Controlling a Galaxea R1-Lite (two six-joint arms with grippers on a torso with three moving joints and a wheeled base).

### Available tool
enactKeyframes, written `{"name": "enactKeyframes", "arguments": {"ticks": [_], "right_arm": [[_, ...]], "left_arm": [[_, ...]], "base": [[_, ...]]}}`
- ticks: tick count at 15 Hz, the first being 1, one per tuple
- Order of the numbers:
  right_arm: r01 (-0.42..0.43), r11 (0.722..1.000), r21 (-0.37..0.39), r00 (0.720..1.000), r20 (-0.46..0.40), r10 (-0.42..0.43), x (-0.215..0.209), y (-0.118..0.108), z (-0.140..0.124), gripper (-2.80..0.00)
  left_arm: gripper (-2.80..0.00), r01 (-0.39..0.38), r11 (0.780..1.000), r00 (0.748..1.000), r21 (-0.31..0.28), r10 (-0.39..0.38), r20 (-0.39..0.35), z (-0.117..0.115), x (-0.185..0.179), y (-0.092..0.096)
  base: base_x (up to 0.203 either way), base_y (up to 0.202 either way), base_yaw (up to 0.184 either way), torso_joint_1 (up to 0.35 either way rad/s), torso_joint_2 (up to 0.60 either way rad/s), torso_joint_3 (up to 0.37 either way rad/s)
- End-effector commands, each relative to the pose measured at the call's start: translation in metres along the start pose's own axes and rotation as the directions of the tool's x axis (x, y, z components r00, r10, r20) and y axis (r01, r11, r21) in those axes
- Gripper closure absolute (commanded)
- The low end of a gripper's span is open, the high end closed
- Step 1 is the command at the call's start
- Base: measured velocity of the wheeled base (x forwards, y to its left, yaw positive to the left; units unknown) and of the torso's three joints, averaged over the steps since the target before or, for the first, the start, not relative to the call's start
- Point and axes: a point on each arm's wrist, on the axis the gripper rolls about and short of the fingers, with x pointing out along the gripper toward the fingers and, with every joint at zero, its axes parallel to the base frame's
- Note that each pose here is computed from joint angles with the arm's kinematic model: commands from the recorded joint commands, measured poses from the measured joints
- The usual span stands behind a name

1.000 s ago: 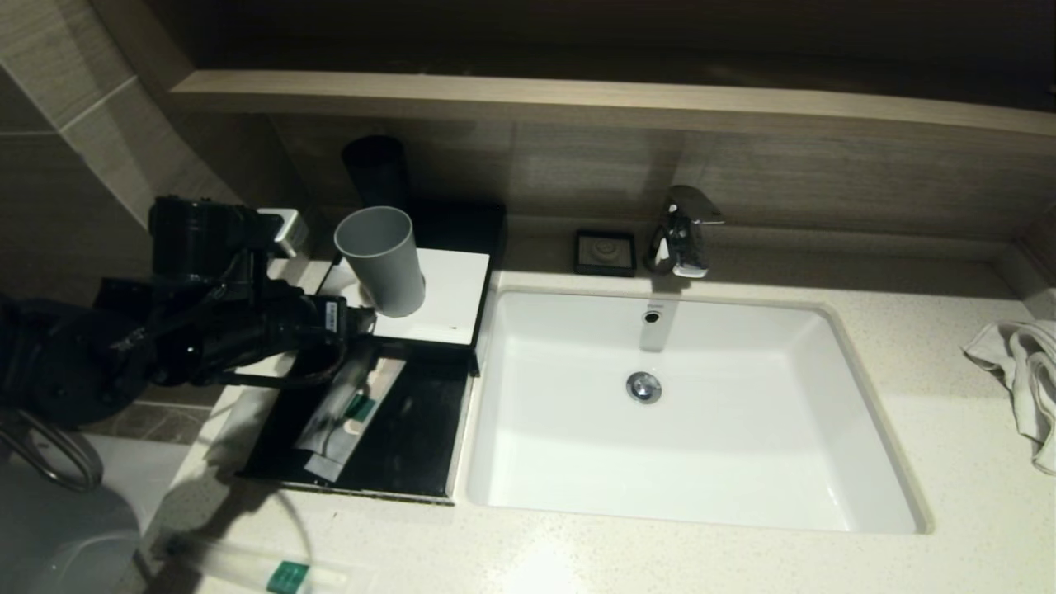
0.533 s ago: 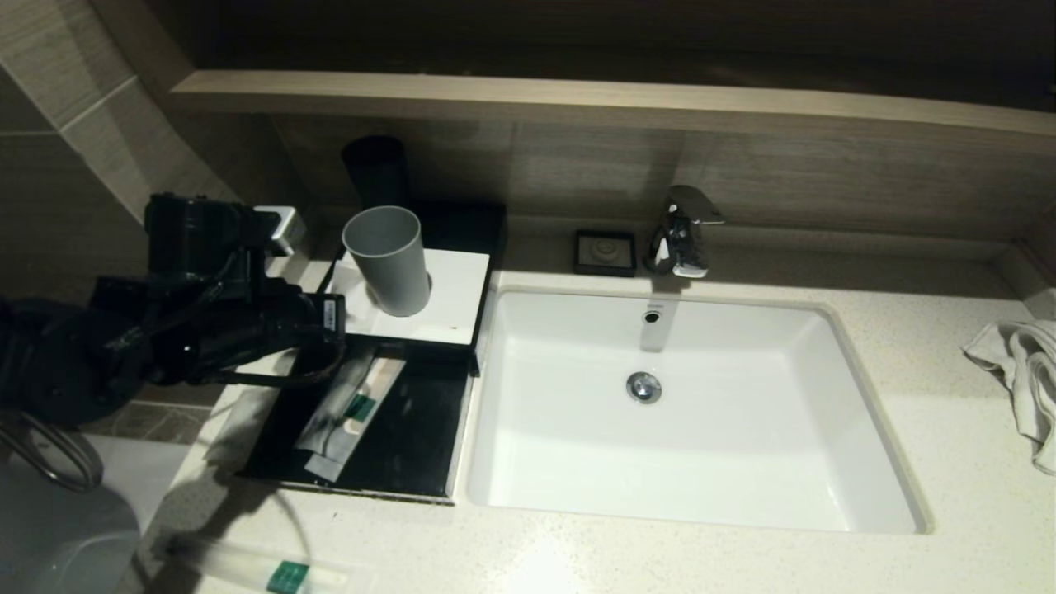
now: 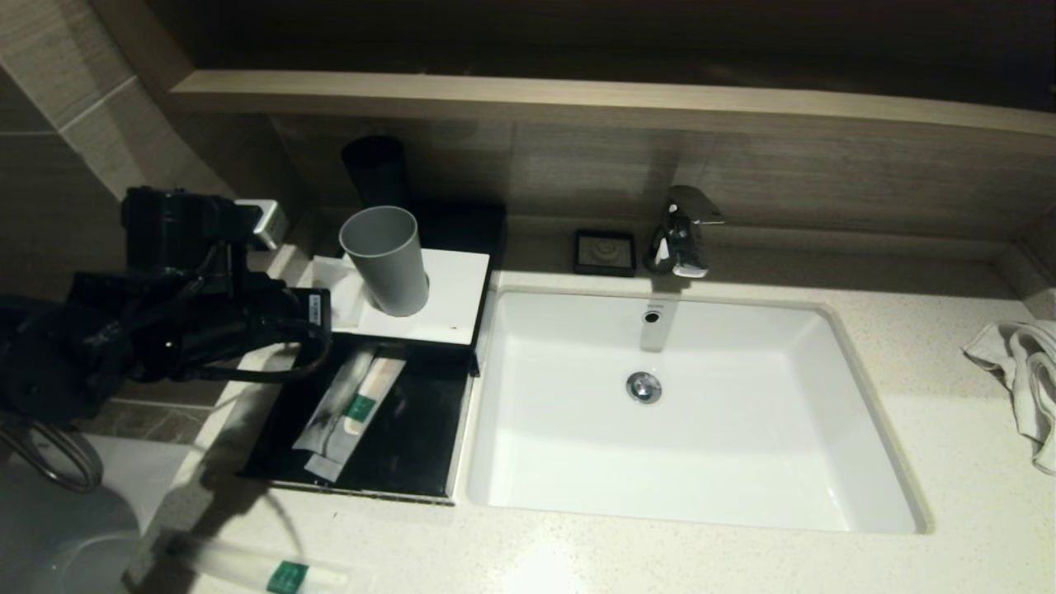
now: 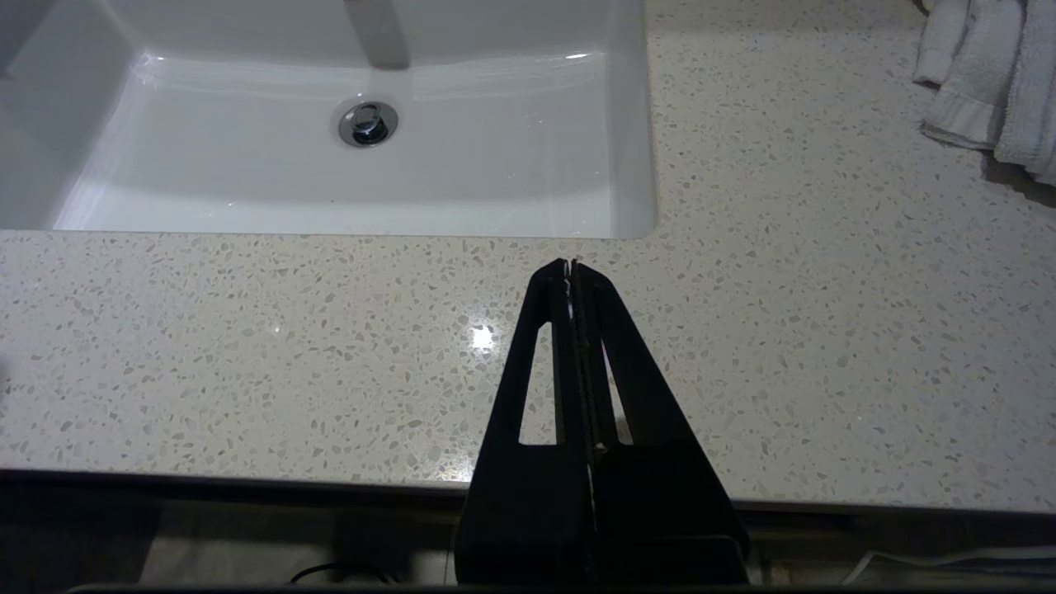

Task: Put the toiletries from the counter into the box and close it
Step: Pick up the bathroom toiletry, then place the bathroom toiletry into the drawer

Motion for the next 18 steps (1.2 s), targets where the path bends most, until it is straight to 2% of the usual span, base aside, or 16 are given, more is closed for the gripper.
{"name": "enactKeyframes", "arguments": {"ticks": [1,5,8,15,18], "right_arm": [[0.000,1.000,0.001,1.000,0.000,0.000,0.000,0.000,0.000,0.00],[0.000,1.000,0.001,1.000,0.000,0.000,0.000,0.000,0.000,0.00],[0.000,1.000,-0.001,1.000,0.000,0.000,0.000,0.000,0.000,0.00],[0.000,1.000,0.001,1.000,0.000,0.000,0.000,0.000,0.000,0.00],[0.000,1.000,0.001,1.000,0.000,0.000,0.000,0.000,0.000,0.00]], "left_arm": [[0.00,-0.020,1.000,1.000,-0.012,0.020,0.019,0.004,-0.004,0.007],[0.00,-0.029,0.999,0.999,-0.022,0.030,0.045,0.007,-0.022,0.013],[0.00,-0.025,0.999,0.999,-0.021,0.025,0.035,-0.001,-0.041,0.014],[0.00,0.043,0.999,0.999,-0.001,-0.043,-0.032,-0.031,-0.079,0.012],[0.00,0.121,0.993,0.992,0.008,-0.121,-0.040,-0.037,-0.090,0.007]], "base": [[0.000,0.000,0.000,0.000,0.00,0.000],[0.000,0.000,0.000,0.000,0.00,0.000],[0.000,0.000,0.000,0.000,0.00,0.000],[0.000,0.000,0.000,0.000,0.00,0.000],[0.000,0.000,0.000,0.000,0.00,0.000]]}}
